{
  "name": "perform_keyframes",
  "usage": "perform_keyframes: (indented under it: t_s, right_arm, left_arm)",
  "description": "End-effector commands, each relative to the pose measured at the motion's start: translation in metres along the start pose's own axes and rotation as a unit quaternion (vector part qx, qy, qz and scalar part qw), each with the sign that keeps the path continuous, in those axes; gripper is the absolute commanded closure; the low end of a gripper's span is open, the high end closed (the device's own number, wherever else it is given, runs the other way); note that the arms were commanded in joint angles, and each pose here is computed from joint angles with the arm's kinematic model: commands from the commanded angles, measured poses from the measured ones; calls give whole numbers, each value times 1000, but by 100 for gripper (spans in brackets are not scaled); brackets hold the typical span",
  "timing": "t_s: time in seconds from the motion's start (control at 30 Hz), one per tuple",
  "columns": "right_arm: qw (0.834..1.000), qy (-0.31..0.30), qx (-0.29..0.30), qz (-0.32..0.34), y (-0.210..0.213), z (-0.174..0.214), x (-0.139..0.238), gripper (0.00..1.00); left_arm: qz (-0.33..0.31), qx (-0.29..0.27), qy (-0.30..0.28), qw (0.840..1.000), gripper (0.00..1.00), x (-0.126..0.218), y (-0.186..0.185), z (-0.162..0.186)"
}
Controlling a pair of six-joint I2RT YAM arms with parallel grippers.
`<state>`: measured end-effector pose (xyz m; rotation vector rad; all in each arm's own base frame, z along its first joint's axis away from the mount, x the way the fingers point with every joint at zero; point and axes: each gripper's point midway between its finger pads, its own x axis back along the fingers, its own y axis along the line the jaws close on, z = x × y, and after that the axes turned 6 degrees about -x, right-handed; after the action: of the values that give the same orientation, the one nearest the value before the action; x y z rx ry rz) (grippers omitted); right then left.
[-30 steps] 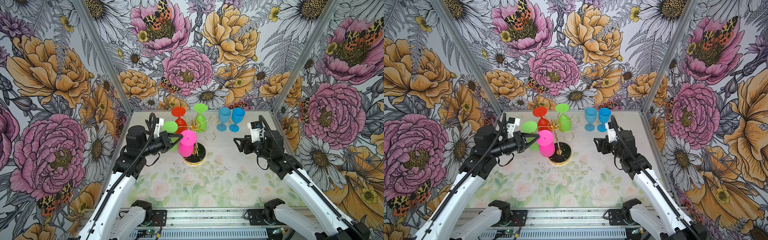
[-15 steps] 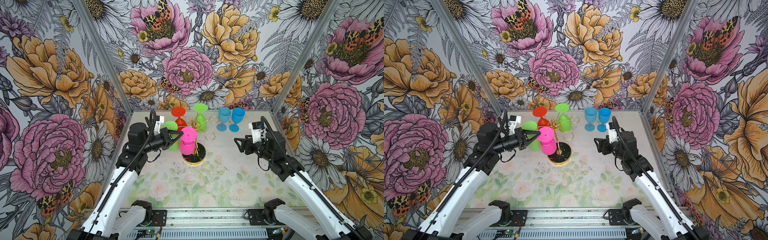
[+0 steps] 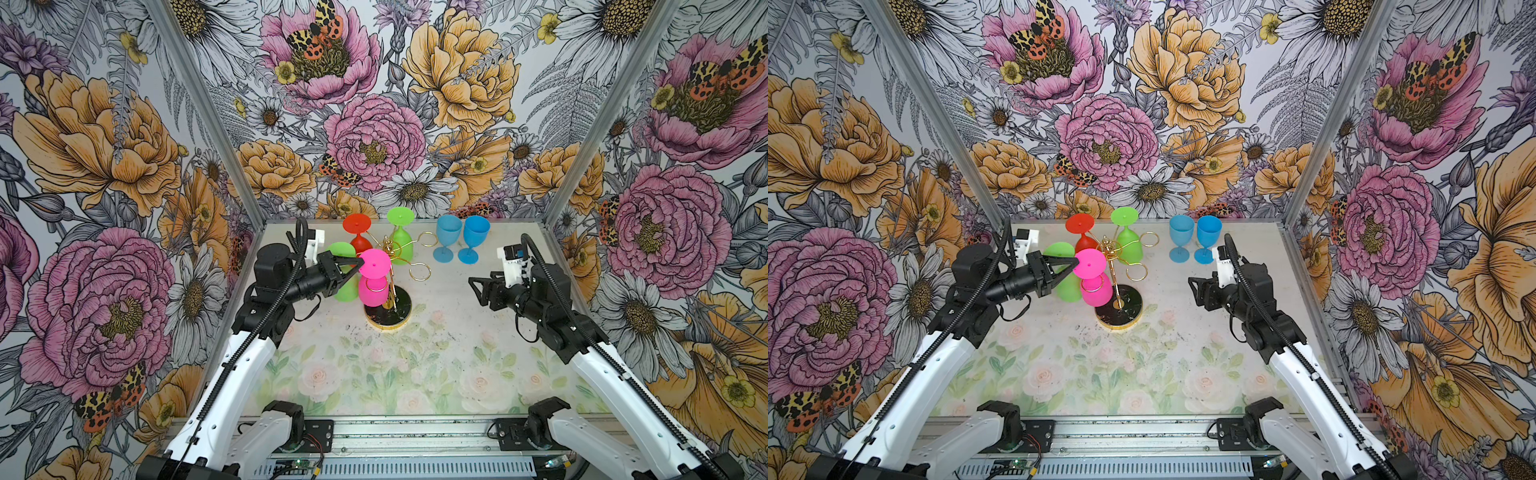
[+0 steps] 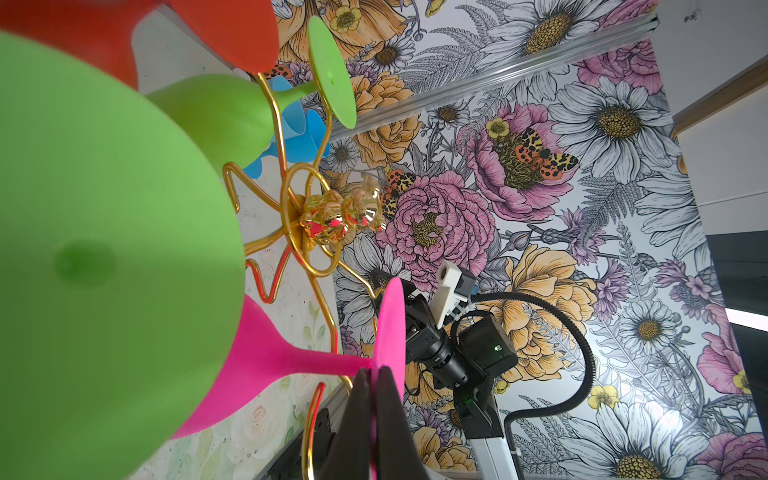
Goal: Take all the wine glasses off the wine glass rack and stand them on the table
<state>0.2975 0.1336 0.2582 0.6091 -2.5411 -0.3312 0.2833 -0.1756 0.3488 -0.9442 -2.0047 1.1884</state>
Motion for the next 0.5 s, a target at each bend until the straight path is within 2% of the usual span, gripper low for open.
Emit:
perform_keyframes:
  t_s: [0.0, 0.47]
  right_arm:
    - [1000, -18, 0, -7, 4, -6, 5, 26]
    - [1000, -17, -2, -11, 6, -6, 4, 26]
  left_arm:
    - [4, -8, -27, 1000, 100, 8, -8, -10]
    - [10, 1, -23, 1000, 100, 25, -8, 3]
